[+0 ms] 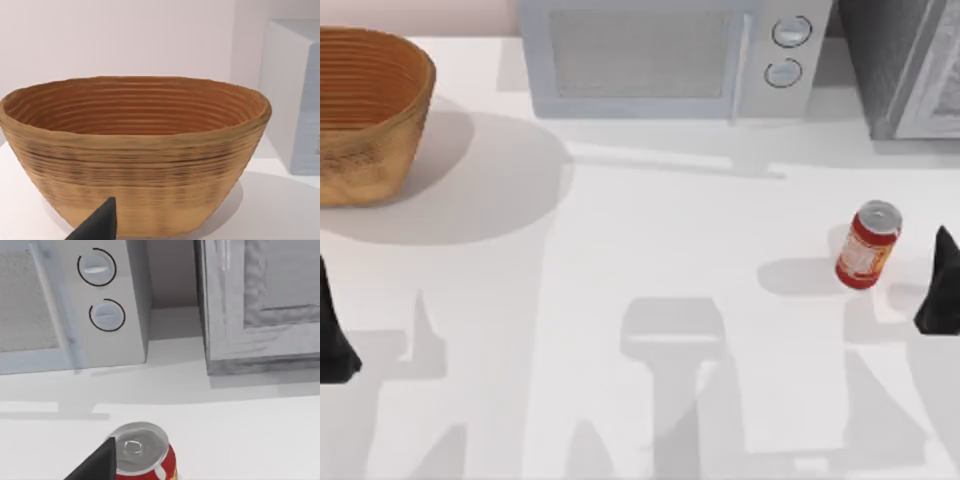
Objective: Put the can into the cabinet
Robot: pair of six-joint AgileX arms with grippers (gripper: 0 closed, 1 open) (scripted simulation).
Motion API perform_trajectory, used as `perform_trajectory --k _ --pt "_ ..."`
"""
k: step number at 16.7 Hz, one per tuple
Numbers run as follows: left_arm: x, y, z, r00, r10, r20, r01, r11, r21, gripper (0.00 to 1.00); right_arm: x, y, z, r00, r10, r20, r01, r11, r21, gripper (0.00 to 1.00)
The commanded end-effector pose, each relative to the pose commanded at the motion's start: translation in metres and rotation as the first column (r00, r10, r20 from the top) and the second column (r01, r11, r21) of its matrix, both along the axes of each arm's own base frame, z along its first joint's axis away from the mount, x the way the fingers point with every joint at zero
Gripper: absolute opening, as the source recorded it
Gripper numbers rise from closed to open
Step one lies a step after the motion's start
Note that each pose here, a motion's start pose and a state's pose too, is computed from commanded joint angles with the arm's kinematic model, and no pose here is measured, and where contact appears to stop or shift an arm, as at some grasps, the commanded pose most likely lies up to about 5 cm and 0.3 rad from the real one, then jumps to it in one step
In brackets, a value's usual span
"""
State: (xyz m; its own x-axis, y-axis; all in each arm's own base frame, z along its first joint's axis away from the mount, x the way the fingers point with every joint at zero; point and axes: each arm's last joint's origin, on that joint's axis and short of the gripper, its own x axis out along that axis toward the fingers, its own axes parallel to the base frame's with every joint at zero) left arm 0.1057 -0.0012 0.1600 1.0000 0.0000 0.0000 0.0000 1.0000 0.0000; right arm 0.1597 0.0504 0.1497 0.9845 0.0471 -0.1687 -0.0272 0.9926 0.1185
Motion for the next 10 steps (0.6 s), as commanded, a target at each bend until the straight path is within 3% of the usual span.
perform_trajectory --k 10 --pt "0.000 0.000 0.000 1.000 0.000 0.000 0.000 1.000 0.000 1.00 0.023 0.048 -0.070 0.989 -0.016 -0.144 0.004 0.996 -0.086 1.00"
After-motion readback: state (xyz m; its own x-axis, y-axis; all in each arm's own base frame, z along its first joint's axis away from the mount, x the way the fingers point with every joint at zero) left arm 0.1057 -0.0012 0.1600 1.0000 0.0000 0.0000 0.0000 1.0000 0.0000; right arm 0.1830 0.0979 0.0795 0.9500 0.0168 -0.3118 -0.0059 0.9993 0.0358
